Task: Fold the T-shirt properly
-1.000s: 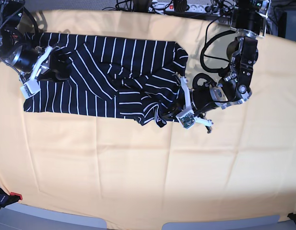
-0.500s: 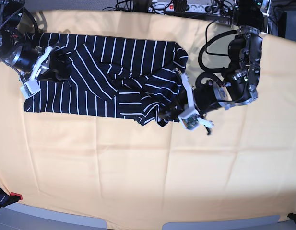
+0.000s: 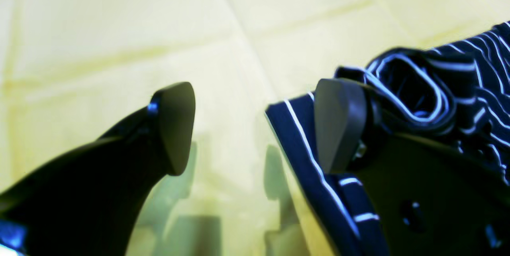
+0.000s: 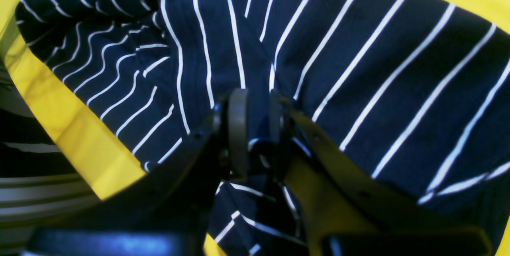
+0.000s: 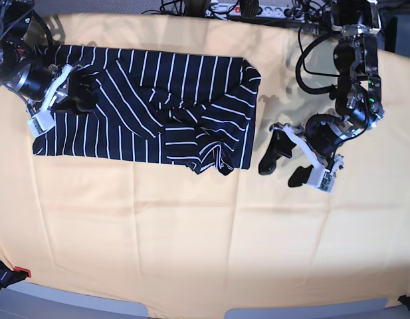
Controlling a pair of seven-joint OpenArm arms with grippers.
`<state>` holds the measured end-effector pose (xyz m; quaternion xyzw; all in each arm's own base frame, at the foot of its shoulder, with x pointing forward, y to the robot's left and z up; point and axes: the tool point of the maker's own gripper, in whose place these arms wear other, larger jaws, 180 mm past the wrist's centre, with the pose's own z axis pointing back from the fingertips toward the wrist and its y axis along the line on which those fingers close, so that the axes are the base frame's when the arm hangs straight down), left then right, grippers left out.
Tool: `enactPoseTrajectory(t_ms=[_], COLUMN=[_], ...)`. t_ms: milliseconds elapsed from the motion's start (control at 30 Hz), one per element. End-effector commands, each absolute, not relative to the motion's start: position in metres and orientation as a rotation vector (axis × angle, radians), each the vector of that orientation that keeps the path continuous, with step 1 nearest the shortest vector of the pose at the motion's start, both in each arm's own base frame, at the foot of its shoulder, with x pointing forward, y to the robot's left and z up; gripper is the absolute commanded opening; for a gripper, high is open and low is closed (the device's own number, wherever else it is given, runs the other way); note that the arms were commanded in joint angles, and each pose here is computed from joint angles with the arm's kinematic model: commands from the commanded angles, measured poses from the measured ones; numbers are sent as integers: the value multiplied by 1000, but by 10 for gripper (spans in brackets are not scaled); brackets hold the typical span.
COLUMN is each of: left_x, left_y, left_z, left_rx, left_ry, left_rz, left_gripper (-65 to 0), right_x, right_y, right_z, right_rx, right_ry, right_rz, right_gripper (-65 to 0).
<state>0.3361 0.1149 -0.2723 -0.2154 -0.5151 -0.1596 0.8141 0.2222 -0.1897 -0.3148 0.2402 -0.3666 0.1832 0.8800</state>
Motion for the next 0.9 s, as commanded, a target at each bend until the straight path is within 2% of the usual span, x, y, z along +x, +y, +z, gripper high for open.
enactPoseTrajectory(t_ms=[0,100,300,567,600,633,733,767,867], left_x=[341,335,334,349,349,349,347,347,347], left_y=[106,83,53,35,32,29,21,19,17], left_z=[-257,-266,-298,-290,-289,-288,-289,-288,-287], left_rx=[-496,-555,-562,-597,-609,-617,-638,-644,-650], left_ry=[-1157,-1138,-1064,-1090,-1093,-1096,-1089,-1091,-1095], left_rz=[-358,-410,-498,-521,-522,-520,-510,-508,-513], left_gripper=[-184,-184,-184,-191,-217,-281,-600,-650,-650], right_x=[228,228,228,228,228,228,228,228,228], right_y=[-189,-189,-189,-189,-189,-189,-189,-189,-189], right_z=[-302,-302,-302,-302,-302,-302,-302,-302,-302], right_rx=[506,507,507,506,507,506,506,506,506], right_ry=[-811,-811,-811,-810,-811,-810,-811,-810,-810], right_rz=[397,397,397,397,397,397,397,397,397], right_gripper=[-526,-526,-526,-526,-526,-526,-526,-526,-526])
